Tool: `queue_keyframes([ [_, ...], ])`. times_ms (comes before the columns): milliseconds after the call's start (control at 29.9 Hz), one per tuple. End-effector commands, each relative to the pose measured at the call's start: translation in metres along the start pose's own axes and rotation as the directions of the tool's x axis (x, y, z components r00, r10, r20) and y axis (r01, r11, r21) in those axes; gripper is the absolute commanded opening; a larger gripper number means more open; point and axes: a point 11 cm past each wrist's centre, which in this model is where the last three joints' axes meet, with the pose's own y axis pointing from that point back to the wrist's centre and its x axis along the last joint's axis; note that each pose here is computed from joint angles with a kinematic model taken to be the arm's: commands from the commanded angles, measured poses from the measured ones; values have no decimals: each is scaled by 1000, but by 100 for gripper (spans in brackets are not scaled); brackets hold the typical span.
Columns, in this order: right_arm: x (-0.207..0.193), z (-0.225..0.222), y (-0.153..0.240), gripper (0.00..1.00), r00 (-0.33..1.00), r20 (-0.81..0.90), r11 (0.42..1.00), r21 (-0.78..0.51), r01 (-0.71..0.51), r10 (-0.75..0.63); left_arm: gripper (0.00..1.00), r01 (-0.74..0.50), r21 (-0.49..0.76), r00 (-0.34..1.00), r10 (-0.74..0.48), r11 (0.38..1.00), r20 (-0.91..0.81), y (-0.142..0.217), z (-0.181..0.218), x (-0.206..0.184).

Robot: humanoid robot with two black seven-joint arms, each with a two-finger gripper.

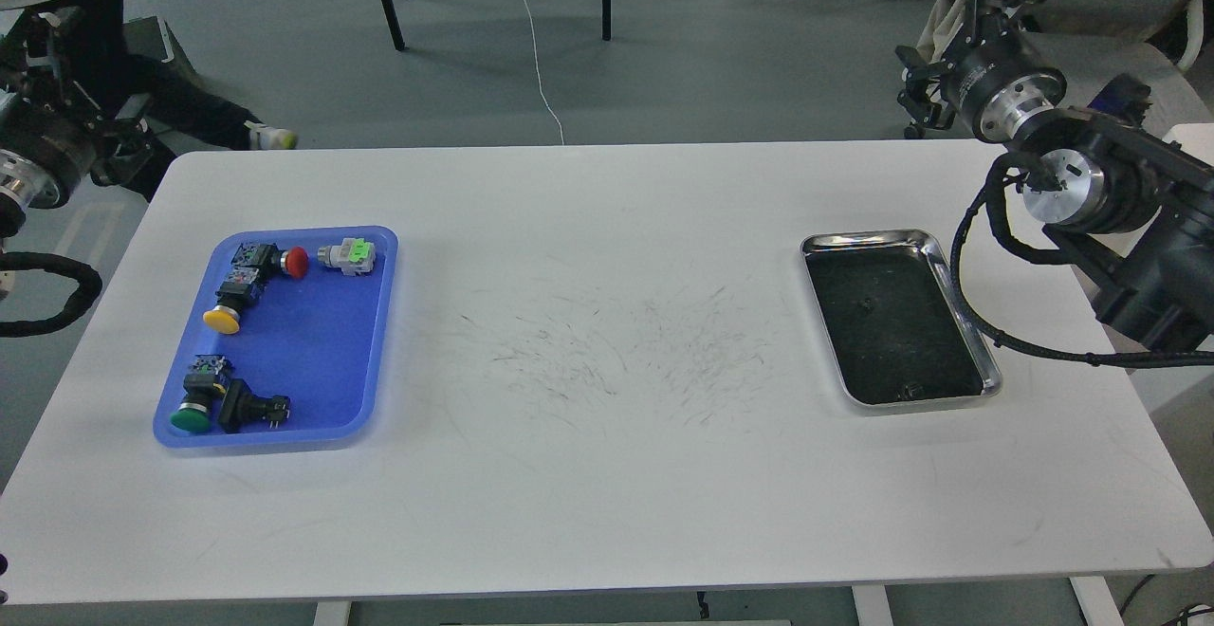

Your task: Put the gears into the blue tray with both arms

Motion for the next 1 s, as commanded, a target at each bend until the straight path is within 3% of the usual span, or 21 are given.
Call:
queue_keyframes([
  [0,-2,10,3,99,991,-123,996,-78,33,-42,99,2,-1,1000,-2,1000,-1,-1,0,-1],
  [134,0,0,9,99,962,-256,987,-150,59,-96,99,2,-2,1000,-2,1000,-1,-1,1,-1],
  [334,-14,-3,24,99,841,-443,934,-309,182,-310,99,2,-3,1000,-2,1000,1,-1,2,-1],
  [501,-33,-1,46,99,648,-561,843,-469,264,-515,99,3,-5,1000,-3,1000,1,-1,2,-1],
  [735,-20,25,59,98,418,-650,761,-620,191,-634,99,7,-8,1000,-7,1000,0,-3,3,-3],
  [969,-21,59,84,97,246,-608,652,-738,174,-755,99,8,-8,1000,-8,1000,-2,-3,3,-4],
])
